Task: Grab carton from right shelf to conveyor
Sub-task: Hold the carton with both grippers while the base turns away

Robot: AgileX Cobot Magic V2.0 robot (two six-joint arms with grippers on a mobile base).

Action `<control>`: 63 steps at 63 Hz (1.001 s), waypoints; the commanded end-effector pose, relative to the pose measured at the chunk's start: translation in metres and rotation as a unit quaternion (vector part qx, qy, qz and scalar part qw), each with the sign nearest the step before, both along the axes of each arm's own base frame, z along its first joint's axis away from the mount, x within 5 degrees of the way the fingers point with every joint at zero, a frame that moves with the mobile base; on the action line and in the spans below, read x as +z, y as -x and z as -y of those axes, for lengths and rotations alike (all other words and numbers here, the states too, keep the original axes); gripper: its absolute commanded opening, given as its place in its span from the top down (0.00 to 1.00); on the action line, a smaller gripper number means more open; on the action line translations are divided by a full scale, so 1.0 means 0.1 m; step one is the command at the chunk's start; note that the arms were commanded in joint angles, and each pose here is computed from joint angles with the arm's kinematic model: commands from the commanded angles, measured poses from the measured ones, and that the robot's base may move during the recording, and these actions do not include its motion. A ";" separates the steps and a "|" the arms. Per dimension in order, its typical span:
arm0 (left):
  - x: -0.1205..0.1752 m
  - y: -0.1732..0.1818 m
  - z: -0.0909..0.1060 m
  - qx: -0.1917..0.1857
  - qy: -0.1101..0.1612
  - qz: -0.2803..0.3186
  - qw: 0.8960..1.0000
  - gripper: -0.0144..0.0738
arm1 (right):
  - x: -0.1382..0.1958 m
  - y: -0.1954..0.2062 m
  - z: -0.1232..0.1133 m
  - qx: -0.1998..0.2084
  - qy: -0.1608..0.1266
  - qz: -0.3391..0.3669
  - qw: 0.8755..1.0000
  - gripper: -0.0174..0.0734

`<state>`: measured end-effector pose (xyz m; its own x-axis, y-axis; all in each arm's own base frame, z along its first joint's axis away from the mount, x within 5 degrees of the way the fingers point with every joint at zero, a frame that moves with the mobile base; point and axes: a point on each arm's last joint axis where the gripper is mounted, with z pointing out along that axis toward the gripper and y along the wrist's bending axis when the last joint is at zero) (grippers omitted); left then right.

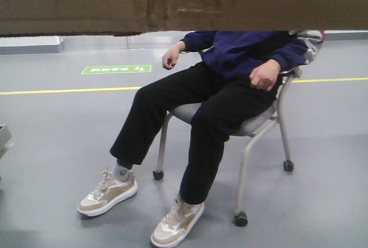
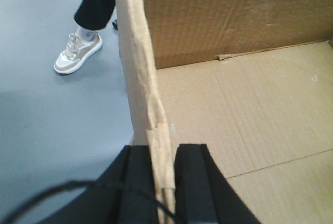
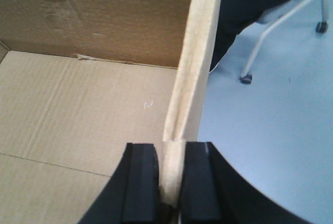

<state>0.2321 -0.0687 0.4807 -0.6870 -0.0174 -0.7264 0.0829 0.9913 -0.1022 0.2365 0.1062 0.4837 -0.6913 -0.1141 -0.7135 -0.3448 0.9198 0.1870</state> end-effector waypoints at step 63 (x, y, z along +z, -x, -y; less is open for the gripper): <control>0.09 0.01 -0.04 0.004 -0.007 0.045 0.999 0.85 | 0.26 -0.14 0.02 -0.023 -0.040 0.155 0.987 0.89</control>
<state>0.2361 -0.0675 0.4850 -0.6382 -0.0165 -0.7697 0.0805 0.9929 -0.0879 0.2487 0.1098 0.4973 -0.5487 -0.0371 -0.8352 -0.3602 0.9120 0.1962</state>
